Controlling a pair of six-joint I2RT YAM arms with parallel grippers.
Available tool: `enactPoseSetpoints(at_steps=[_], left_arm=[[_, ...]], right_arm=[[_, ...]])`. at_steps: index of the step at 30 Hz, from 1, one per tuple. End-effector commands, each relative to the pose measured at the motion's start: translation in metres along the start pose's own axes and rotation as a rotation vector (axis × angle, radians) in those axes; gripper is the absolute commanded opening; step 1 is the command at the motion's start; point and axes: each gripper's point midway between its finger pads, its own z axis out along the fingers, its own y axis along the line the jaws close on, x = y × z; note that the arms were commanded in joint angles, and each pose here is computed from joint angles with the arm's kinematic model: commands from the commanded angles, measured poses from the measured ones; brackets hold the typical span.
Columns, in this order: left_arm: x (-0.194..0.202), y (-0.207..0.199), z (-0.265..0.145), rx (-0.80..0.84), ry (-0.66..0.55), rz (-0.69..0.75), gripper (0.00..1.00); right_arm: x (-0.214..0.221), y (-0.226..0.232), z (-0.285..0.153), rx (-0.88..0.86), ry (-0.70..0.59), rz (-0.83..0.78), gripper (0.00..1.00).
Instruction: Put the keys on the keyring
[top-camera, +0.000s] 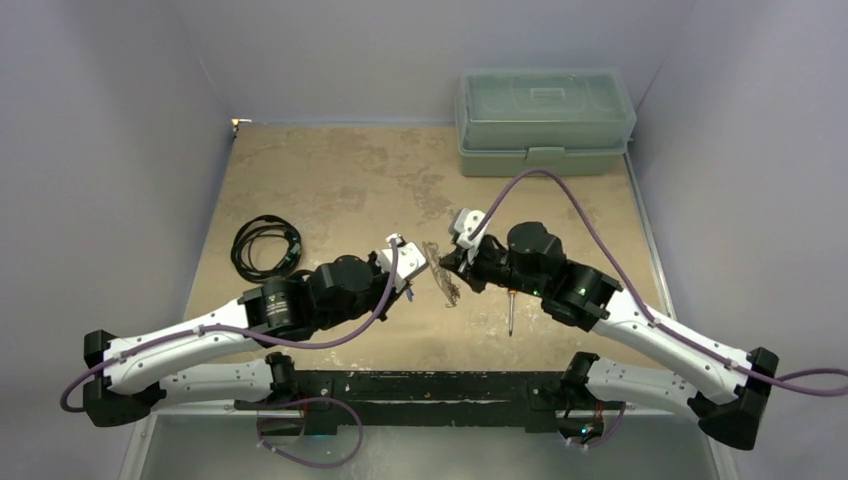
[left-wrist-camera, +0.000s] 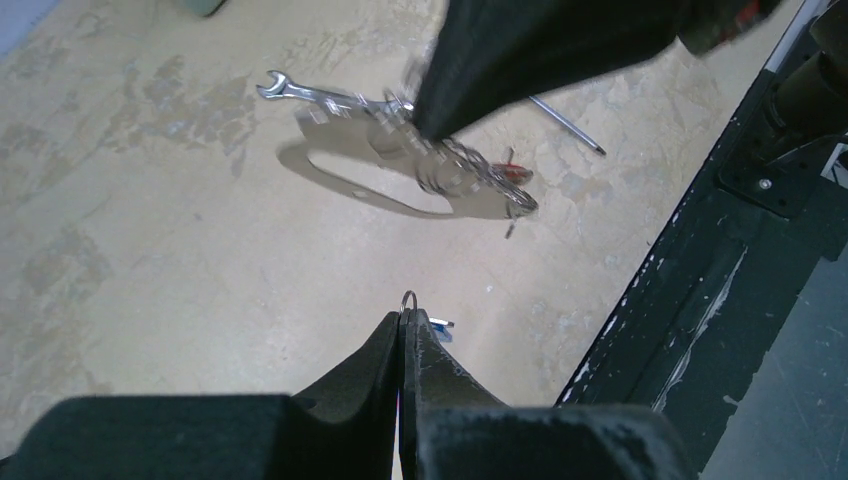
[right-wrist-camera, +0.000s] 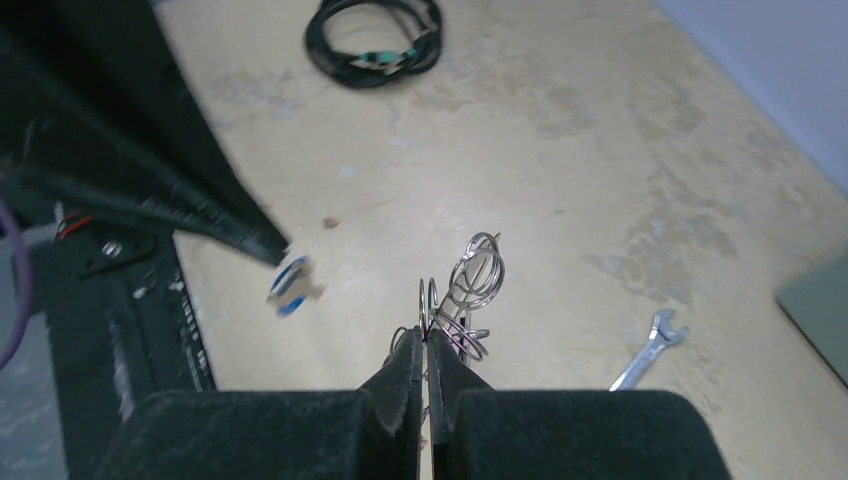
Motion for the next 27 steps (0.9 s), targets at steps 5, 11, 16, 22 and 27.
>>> enactPoseSetpoints(at_steps=[5, 11, 16, 22, 27], left_arm=[[-0.016, 0.014, -0.034, -0.004, -0.063, 0.095, 0.0], [-0.008, 0.001, -0.034, 0.073, -0.059, 0.117, 0.0], [-0.013, -0.009, -0.034, 0.129, -0.083, 0.114, 0.0], [-0.01, -0.02, -0.029, 0.181, -0.067, 0.126, 0.0], [-0.007, -0.026, -0.028, 0.215, -0.054, 0.142, 0.0]], right_arm=[[-0.021, 0.046, -0.003, -0.154, -0.075, -0.193, 0.0], [-0.015, 0.048, -0.003, -0.121, -0.087, -0.264, 0.0], [-0.007, 0.053, 0.002, -0.11, -0.039, -0.327, 0.0], [0.004, 0.06, 0.005, -0.154, 0.006, -0.366, 0.0], [0.008, 0.068, -0.002, -0.209, 0.03, -0.375, 0.0]])
